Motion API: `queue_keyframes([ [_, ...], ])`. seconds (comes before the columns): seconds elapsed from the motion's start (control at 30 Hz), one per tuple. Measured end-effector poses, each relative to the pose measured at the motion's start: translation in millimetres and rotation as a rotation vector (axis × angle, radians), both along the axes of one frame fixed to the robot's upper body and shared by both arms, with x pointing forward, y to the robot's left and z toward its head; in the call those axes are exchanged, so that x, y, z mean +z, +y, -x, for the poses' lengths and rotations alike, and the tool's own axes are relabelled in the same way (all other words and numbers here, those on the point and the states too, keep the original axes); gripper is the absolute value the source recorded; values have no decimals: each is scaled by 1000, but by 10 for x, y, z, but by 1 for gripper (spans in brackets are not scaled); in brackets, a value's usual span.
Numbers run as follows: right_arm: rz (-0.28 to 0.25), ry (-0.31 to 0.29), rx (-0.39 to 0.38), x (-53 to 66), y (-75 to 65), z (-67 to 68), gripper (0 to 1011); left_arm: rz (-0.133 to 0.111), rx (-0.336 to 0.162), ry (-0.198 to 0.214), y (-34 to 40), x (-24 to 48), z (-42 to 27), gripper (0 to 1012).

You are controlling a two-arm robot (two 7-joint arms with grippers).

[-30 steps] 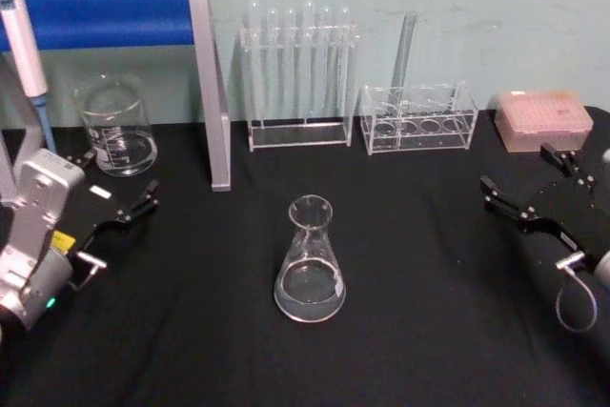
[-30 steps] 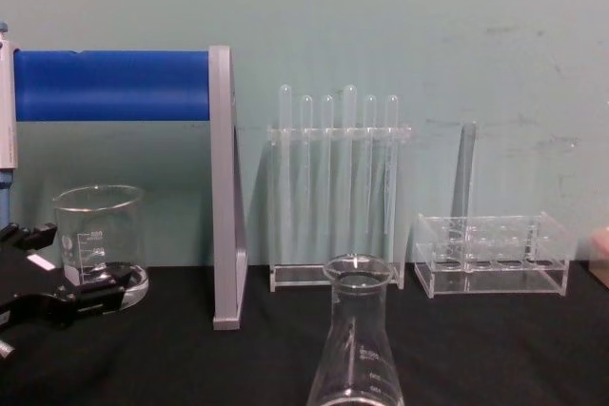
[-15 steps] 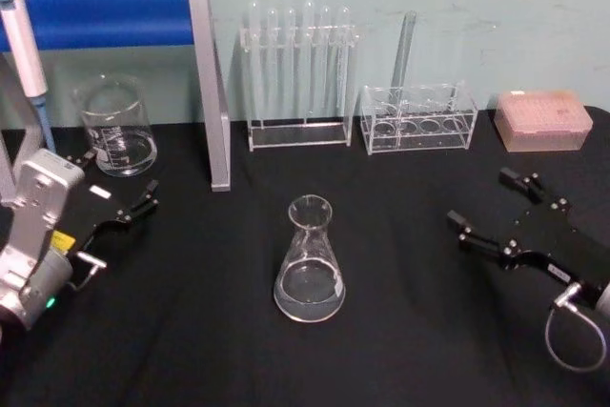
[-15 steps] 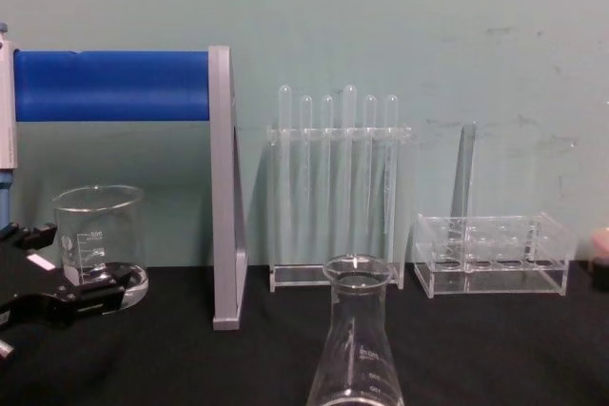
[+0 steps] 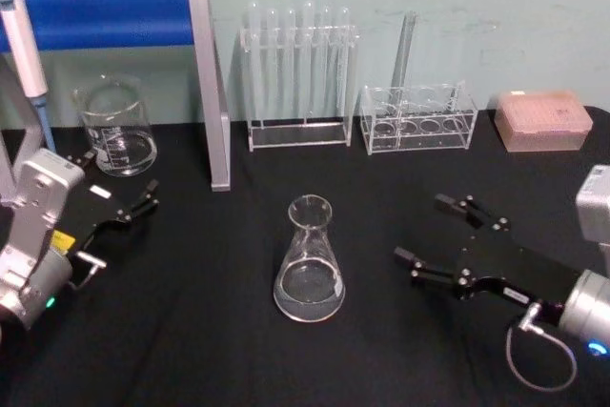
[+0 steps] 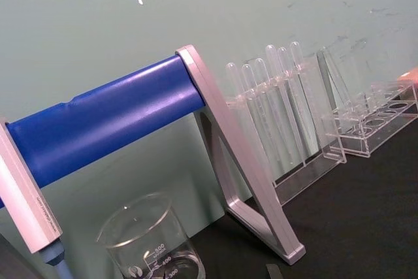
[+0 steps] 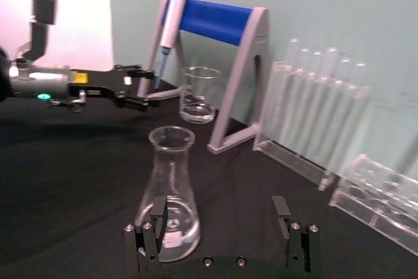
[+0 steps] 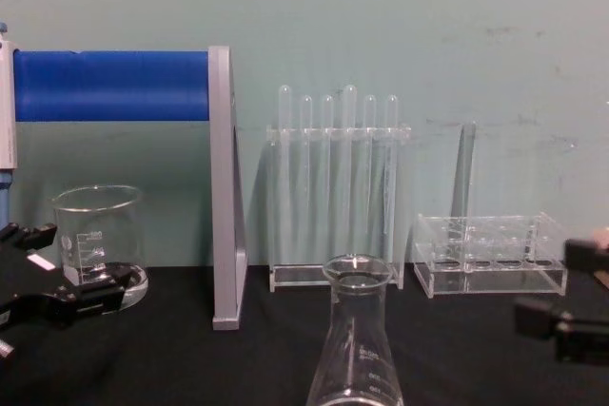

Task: Grasp the erlenmeyer flask with one hand, shake it three times, then place it back.

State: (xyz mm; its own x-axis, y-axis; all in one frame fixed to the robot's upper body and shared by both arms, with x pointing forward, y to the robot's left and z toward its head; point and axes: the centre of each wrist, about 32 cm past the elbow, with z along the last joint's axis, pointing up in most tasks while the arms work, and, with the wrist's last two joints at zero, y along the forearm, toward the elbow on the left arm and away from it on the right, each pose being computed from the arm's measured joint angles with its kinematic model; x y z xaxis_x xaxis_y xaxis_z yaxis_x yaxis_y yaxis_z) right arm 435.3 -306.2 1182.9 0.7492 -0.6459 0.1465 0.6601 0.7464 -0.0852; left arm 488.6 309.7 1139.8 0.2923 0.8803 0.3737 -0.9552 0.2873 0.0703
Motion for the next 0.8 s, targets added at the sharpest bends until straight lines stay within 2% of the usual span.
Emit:
queue_keyframes([
  [0.3, -4, 47, 102, -83, 151, -156, 1000, 0, 0, 0, 0, 0, 0, 1001],
  [0.8, -18, 93, 173, -217, 411, -426, 1000, 0, 0, 0, 0, 0, 0, 1001],
])
